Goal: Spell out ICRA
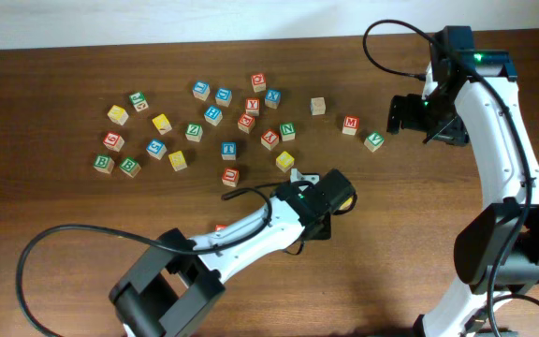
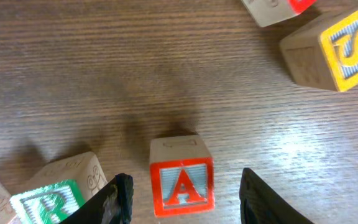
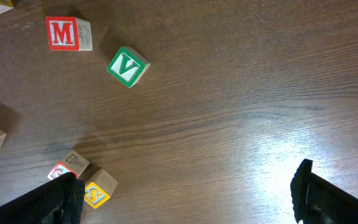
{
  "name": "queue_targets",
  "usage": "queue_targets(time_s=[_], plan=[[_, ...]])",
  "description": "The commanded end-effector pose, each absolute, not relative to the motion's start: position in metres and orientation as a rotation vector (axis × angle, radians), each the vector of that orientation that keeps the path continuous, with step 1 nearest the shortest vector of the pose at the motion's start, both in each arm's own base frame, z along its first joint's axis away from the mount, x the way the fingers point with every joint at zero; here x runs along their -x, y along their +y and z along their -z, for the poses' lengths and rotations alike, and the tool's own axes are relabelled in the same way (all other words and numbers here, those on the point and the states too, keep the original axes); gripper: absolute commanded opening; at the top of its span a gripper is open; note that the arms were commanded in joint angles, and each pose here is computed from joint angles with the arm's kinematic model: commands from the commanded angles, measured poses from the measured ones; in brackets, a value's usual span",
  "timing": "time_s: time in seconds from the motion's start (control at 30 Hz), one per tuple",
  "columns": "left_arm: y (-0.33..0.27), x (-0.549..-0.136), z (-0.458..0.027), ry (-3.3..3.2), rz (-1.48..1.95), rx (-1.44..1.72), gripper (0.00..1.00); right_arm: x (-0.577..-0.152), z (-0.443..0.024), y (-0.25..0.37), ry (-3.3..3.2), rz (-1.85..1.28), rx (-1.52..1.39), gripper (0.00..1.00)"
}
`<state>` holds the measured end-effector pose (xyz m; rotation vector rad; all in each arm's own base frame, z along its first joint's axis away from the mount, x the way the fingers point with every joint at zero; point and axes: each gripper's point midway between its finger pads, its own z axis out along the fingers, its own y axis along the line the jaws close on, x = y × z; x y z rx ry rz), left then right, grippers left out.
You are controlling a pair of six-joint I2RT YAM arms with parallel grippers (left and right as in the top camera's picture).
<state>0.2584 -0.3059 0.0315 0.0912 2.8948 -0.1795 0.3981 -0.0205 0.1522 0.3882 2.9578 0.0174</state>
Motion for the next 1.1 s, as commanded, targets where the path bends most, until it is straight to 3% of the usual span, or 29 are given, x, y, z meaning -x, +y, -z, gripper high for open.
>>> queue_targets(time_s=[0.0,0.1,0.13,0.2,0.27,0.33,0.4,0.5,0.67,0.83,0.97,1.03,1.07], plan=[[-0.318,-0.27,-0.092,2.796,0.335,-0.065,0.48,-0.397,-0.15,-0.023,2.961,0.0,-0.405,0.98],[-0.31,-0.282,-0.16,2.657,0.464,-0.082,0.51,-0.397,-0.15,-0.023,2.961,0.0,-0.405,0.98],[-0.298,-0.29,-0.191,2.581,0.505,-0.091,0.63,-0.397,-0.15,-0.023,2.961,0.0,-0.405,0.98],[-0.248,-0.304,-0.238,2.477,0.504,-0.035,0.67,-0.397,-0.15,-0.023,2.961,0.0,-0.405,0.98],[-0.198,-0.311,-0.248,2.475,0.425,0.052,0.71,-0.397,-0.15,-0.023,2.961,0.0,-0.405,0.98],[-0.131,-0.308,-0.238,2.555,0.281,0.235,0.99,-0.397,-0.15,-0.023,2.96,0.0,-0.405,0.99],[-0.059,-0.29,-0.216,2.663,0.009,0.448,0.99,-0.397,-0.15,-0.023,2.961,0.0,-0.405,0.98],[-0.022,-0.268,-0.198,2.78,-0.136,0.589,0.99,-0.397,-0.15,-0.023,2.961,0.0,-0.405,0.98],[-0.029,-0.273,-0.181,2.85,-0.115,0.6,0.99,-0.4,-0.151,-0.022,2.95,-0.015,-0.405,0.98],[-0.031,-0.27,-0.161,2.95,-0.158,0.606,0.99,-0.429,-0.157,-0.019,2.832,-0.068,-0.39,0.98],[-0.043,-0.264,-0.155,3.043,-0.084,0.458,0.97,-0.376,-0.16,0.043,3.036,-0.588,-0.442,0.98],[-0.045,-0.264,-0.155,3.049,-0.062,0.443,0.96,-0.356,-0.166,0.06,3.095,-0.744,-0.342,0.99],[-0.045,-0.263,-0.155,3.047,-0.062,0.443,0.96,-0.343,-0.171,0.065,3.13,-0.794,-0.27,0.94]])
